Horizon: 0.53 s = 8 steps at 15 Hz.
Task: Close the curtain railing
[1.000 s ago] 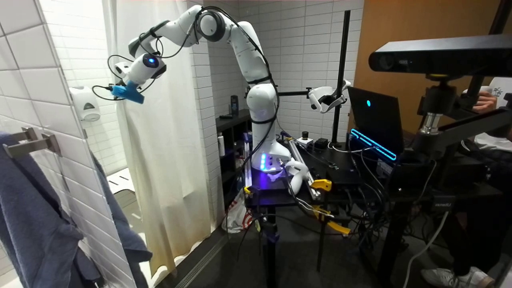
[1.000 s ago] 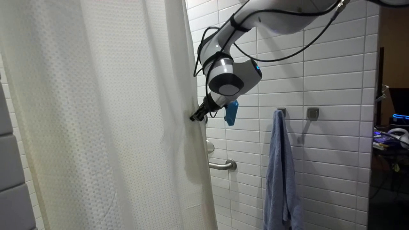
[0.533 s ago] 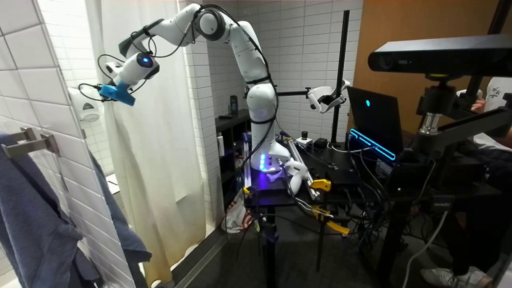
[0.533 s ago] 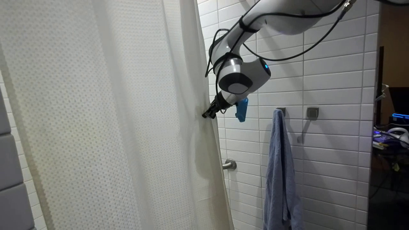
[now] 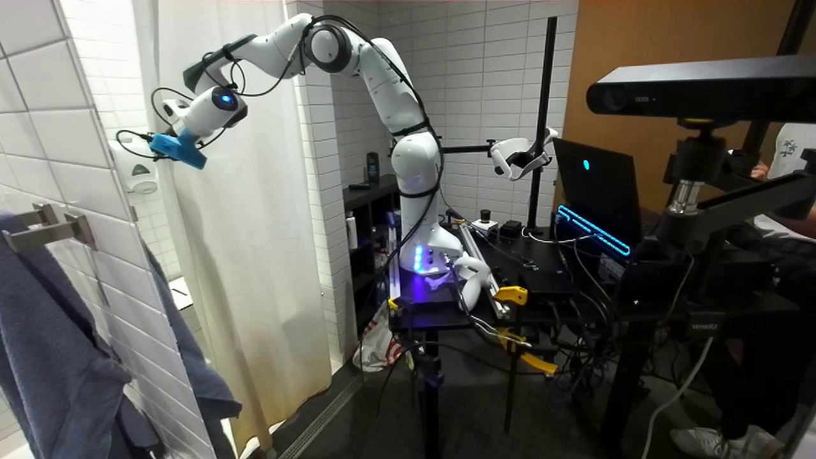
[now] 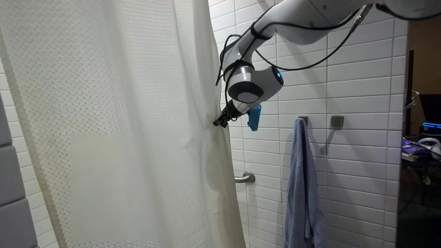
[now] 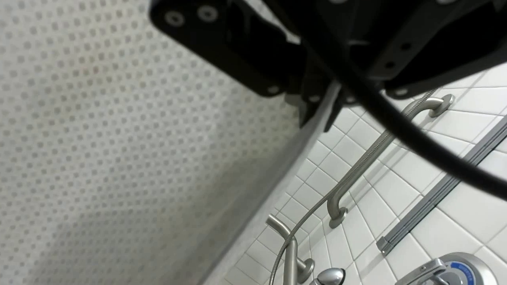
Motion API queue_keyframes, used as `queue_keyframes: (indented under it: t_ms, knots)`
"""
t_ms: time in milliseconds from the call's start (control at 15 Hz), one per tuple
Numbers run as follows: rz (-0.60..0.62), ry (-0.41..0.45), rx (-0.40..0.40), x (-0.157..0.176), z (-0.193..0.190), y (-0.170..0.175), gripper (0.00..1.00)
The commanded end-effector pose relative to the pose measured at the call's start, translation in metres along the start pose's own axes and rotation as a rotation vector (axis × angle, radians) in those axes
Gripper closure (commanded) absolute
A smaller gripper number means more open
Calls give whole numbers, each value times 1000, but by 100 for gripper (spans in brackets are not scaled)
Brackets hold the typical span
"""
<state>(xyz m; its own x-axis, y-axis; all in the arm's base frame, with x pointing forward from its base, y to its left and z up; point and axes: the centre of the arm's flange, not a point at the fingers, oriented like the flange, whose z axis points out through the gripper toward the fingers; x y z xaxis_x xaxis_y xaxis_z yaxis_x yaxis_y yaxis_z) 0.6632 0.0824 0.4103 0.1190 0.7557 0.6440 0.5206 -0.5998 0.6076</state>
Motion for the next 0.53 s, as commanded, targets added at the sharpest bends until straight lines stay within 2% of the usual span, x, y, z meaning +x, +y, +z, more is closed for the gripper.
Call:
queue_keyframes:
  t_ms: [0, 200, 467]
  knots:
    - [-54, -20, -90, -8, 36, -14, 99]
    - [-89, -57, -125, -8, 53, -6, 99]
    - [-105, -145, -124, -14, 65, 8, 99]
